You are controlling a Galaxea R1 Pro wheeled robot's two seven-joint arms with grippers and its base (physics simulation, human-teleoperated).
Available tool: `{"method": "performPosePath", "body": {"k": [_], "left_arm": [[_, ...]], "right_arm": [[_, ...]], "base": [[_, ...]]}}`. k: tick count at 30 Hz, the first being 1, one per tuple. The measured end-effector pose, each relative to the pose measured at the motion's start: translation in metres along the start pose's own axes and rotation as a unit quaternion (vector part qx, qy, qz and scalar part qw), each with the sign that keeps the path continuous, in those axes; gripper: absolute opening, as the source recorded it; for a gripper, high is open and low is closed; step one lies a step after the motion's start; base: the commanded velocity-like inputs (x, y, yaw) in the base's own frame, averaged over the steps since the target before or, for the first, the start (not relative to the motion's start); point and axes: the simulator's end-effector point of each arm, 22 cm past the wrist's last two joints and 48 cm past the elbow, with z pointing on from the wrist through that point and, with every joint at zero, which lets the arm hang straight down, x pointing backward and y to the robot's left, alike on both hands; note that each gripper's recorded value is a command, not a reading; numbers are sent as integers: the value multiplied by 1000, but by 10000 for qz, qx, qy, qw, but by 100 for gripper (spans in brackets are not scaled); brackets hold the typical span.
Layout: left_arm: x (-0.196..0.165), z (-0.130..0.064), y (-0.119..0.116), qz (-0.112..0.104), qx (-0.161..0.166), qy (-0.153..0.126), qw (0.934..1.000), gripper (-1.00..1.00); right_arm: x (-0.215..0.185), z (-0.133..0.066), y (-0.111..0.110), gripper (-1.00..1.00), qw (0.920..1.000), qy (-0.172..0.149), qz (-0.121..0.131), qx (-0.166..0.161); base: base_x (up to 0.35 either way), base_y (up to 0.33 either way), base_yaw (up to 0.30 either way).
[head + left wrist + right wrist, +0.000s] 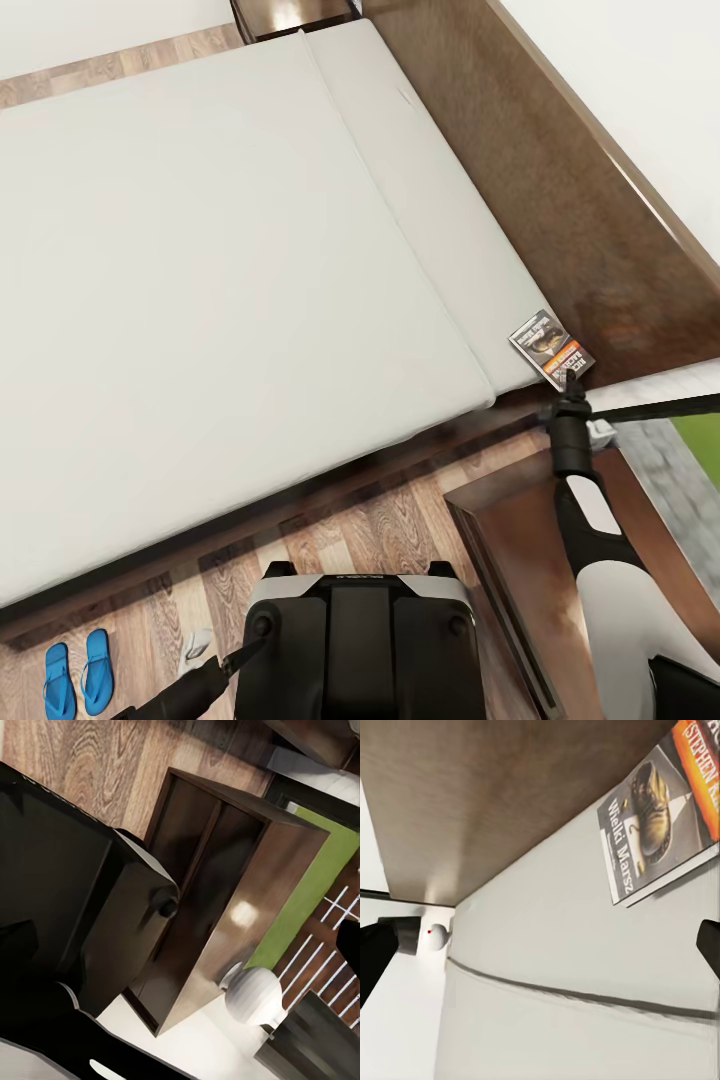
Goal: In the bedroom, move the book from the bed onto either nightstand, and place the two sandals side by side next to the bed.
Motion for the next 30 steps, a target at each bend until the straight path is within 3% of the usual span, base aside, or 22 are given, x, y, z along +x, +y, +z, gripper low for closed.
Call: {"method": "performPosePath", "body": {"k": [30], "left_arm": [[-5, 7, 1, 4, 16, 13, 10000, 100]], "right_arm": [[0, 7, -4, 100, 10000, -74, -66, -9]], "base": [[0, 0, 0]]}}
